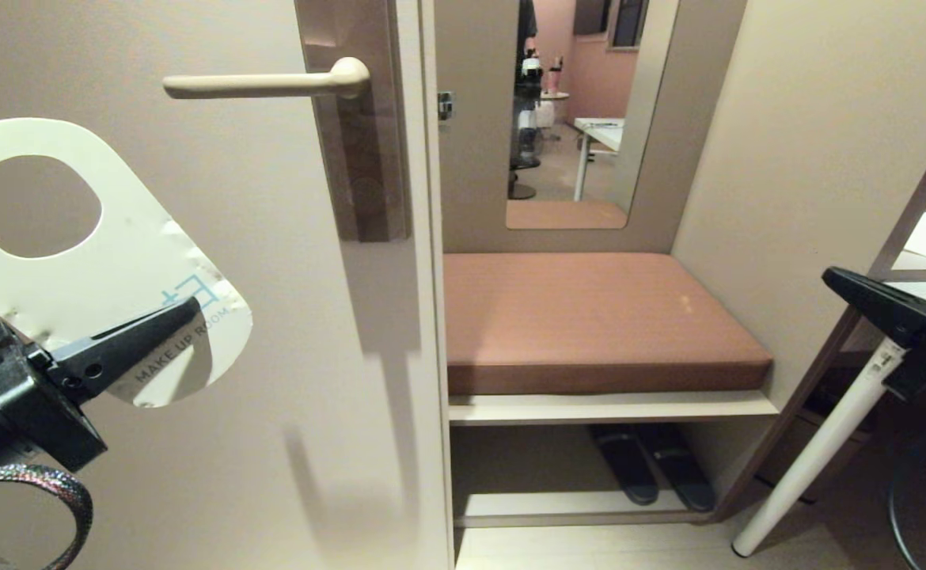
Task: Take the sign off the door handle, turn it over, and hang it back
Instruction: Hang the sign back with the other side facing out
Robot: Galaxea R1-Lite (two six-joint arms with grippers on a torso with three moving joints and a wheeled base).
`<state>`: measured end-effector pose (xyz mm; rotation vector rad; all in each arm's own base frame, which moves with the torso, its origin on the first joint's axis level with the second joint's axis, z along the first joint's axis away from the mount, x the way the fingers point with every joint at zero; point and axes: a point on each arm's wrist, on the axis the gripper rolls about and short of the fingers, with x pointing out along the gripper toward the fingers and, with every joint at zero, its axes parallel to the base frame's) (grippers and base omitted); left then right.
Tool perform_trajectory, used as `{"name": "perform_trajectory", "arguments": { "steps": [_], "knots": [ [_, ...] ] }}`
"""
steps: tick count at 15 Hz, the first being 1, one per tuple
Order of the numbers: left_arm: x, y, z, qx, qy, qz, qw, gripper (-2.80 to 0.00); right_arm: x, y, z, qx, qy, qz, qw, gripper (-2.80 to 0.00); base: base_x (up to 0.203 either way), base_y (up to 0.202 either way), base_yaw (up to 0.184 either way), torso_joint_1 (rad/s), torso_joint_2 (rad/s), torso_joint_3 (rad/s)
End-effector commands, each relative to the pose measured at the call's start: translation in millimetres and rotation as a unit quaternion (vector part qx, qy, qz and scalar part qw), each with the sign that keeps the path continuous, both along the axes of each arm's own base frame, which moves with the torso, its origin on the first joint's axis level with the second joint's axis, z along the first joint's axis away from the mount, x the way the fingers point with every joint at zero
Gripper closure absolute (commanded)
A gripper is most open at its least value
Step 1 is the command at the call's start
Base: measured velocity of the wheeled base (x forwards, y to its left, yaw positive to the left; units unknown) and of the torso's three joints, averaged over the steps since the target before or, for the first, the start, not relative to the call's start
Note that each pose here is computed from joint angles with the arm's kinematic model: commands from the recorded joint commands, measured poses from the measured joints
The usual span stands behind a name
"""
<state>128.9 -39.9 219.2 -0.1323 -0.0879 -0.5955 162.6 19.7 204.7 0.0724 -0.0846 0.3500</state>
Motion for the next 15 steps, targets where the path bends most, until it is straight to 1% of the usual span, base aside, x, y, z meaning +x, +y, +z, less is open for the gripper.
{"name": "perform_trajectory", "arguments": {
  "steps": [1, 3, 5, 8, 11, 14, 15],
  "knots": [
    [-7, 2, -5, 0.006, -0.003, 0.000, 1.0000, 0.00, -17, -11, -12, -0.006, 0.006, -0.032, 0.999, 0.00, 0.000, 0.000, 0.000, 0.000, 0.00, 0.000],
    [-9, 2, -8, 0.015, -0.004, 0.001, 0.9999, 0.00, -43, -14, -32, -0.011, 0.019, -0.043, 0.999, 0.00, 0.000, 0.000, 0.000, 0.000, 0.00, 0.000],
    [-9, 2, -9, 0.015, -0.004, 0.001, 0.9999, 0.00, -68, -15, -49, -0.012, 0.024, -0.045, 0.999, 0.00, 0.000, 0.000, 0.000, 0.000, 0.00, 0.000],
    [-10, 2, -13, 0.018, 0.004, 0.001, 0.9998, 0.00, -91, -14, -57, -0.013, 0.027, -0.046, 0.999, 0.00, 0.000, 0.000, 0.000, 0.000, 0.00, 0.000],
    [-16, 4, -17, 0.017, 0.003, 0.001, 0.9998, 0.00, -122, -14, -69, -0.016, 0.034, -0.047, 0.998, 0.00, 0.000, 0.000, 0.000, 0.000, 0.00, 0.000],
    [-23, 6, -17, 0.016, -0.004, 0.001, 0.9999, 0.00, -156, -14, -91, -0.018, 0.038, -0.052, 0.998, 0.00, 0.000, 0.000, 0.000, 0.000, 0.00, 0.000],
    [-23, 6, -18, 0.016, -0.004, 0.001, 0.9999, 0.00, -166, -15, -100, -0.019, 0.046, -0.061, 0.997, 0.00, 0.000, 0.000, 0.000, 0.000, 0.00, 0.000]
  ]
}}
